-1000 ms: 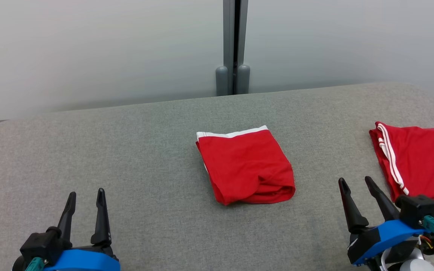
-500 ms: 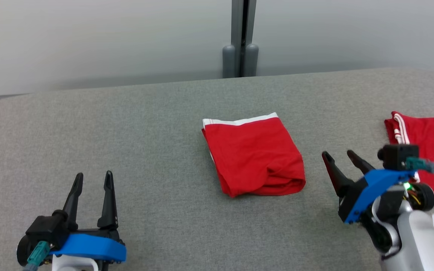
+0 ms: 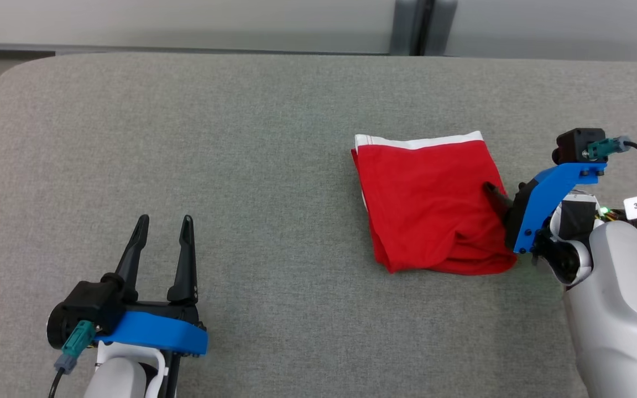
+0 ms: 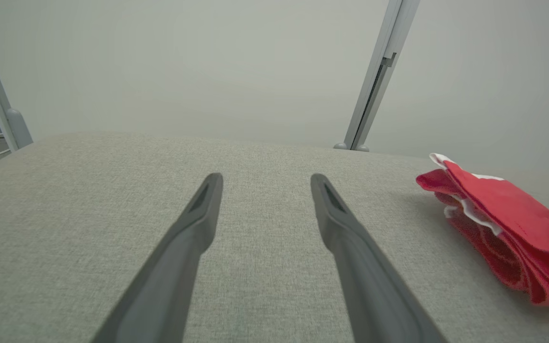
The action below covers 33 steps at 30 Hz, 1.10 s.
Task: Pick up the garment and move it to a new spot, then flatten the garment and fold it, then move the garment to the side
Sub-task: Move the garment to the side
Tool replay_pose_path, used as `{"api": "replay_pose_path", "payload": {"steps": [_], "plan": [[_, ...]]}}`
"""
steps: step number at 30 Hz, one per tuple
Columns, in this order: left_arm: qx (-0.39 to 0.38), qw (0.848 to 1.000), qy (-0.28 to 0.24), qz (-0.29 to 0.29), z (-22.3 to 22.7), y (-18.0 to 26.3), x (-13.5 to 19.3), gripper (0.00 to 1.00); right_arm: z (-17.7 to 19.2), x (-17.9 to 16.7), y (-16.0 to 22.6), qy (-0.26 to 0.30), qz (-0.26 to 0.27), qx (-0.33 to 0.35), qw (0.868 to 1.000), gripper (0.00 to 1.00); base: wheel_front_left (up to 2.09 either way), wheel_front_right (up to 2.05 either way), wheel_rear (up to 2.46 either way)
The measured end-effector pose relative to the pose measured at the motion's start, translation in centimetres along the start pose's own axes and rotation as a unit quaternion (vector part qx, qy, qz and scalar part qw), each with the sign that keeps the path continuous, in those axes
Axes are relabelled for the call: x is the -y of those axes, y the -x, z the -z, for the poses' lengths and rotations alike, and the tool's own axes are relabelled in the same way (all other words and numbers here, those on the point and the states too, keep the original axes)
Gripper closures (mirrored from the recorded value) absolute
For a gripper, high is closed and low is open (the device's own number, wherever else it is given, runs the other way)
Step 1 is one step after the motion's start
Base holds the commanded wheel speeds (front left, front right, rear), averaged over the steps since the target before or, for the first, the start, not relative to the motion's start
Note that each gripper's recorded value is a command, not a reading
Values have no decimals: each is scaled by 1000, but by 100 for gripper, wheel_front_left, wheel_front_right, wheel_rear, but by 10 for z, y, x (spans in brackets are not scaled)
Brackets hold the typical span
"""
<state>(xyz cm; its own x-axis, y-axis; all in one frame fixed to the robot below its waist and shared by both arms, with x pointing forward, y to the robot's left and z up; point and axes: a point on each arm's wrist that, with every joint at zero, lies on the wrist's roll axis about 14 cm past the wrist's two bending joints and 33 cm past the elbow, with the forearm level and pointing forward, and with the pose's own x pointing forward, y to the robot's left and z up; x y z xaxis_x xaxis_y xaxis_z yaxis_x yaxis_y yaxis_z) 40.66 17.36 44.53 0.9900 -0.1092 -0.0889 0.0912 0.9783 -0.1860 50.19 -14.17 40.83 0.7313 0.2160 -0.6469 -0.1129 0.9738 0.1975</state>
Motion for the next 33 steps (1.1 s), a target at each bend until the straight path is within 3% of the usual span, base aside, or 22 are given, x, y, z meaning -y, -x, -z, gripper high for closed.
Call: {"api": "replay_pose_path", "payload": {"steps": [7,8,9,14,21,27,33], "plan": [[-14,1000,4,-14,10,-1,-9,0,32,-17,-24,5,-19,-69,997,0,0,0,0],[-14,1000,5,-11,10,-2,-7,0,33,-17,-23,12,-19,-76,997,34,0,0,0],[-14,1000,6,-9,11,-3,-4,0,35,-18,-22,13,-22,-81,996,100,0,0,0],[-15,1000,10,11,13,-11,8,0,37,-10,-13,45,-20,-91,995,100,0,0,0],[-15,998,9,60,20,-39,38,0,8,15,15,96,-13,-72,993,100,0,0,0],[-22,991,19,127,31,-62,86,0,-28,75,66,156,55,-42,985,100,0,0,0],[-26,979,18,200,39,-75,136,0,-49,139,121,177,139,-16,974,100,0,0,0]]}}
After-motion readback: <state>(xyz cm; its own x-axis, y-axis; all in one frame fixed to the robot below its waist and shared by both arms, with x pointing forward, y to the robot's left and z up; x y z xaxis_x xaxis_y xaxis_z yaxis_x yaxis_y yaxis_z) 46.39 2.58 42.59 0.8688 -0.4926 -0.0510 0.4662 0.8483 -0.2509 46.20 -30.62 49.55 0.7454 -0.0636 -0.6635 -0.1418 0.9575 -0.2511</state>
